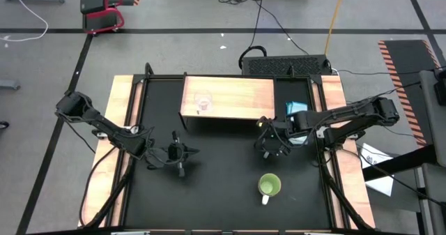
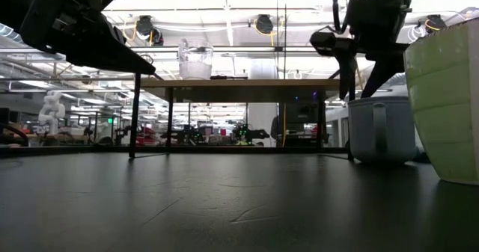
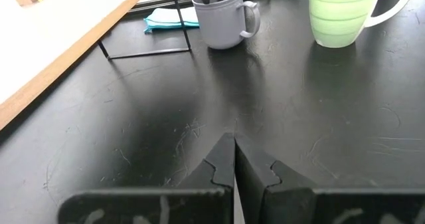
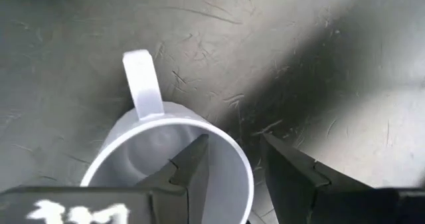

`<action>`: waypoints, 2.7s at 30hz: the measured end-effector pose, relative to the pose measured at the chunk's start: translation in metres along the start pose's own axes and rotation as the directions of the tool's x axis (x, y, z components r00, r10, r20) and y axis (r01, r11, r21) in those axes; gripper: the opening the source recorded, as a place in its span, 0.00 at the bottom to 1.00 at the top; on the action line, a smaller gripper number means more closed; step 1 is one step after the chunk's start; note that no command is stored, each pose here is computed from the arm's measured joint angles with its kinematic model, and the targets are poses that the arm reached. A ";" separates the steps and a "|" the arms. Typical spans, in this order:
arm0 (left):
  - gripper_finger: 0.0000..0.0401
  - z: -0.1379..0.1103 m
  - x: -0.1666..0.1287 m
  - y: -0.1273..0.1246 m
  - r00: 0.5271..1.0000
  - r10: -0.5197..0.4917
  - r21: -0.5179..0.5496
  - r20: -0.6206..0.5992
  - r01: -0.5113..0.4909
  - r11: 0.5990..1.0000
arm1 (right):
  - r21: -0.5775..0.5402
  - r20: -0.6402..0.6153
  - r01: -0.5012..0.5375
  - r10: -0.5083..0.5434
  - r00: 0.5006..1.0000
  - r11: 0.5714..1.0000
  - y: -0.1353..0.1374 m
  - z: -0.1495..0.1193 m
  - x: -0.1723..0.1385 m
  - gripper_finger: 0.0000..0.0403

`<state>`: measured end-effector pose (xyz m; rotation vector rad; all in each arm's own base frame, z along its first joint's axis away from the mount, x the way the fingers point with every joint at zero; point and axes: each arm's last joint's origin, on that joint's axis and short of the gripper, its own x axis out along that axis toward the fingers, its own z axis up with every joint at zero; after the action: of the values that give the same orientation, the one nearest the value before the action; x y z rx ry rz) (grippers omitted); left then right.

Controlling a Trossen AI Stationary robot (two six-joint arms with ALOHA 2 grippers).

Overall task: Stack small to large cups/mugs on shelf
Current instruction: Put the gray mug on the shelf

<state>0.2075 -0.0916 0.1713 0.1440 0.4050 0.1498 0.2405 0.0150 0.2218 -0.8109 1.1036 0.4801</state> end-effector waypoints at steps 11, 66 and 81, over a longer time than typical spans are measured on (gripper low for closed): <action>0.02 0.000 0.000 0.000 1.000 0.000 0.002 -0.001 0.000 1.000 | -0.009 -0.024 -0.077 0.077 0.997 0.997 -0.001 0.003 0.023 0.32; 0.02 -0.002 0.000 0.000 1.000 0.002 0.018 -0.021 -0.002 1.000 | -0.089 -0.069 0.067 -0.074 0.995 0.994 -0.110 0.045 -0.090 0.00; 0.02 -0.004 0.000 0.001 0.999 0.004 0.031 -0.034 -0.003 1.000 | -0.050 -0.139 0.079 -0.085 0.987 0.996 -0.165 0.019 -0.107 0.00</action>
<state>0.2058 -0.0906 0.1679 0.1732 0.4413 0.1497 0.3254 -0.0685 0.3795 -0.9373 1.1885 0.3835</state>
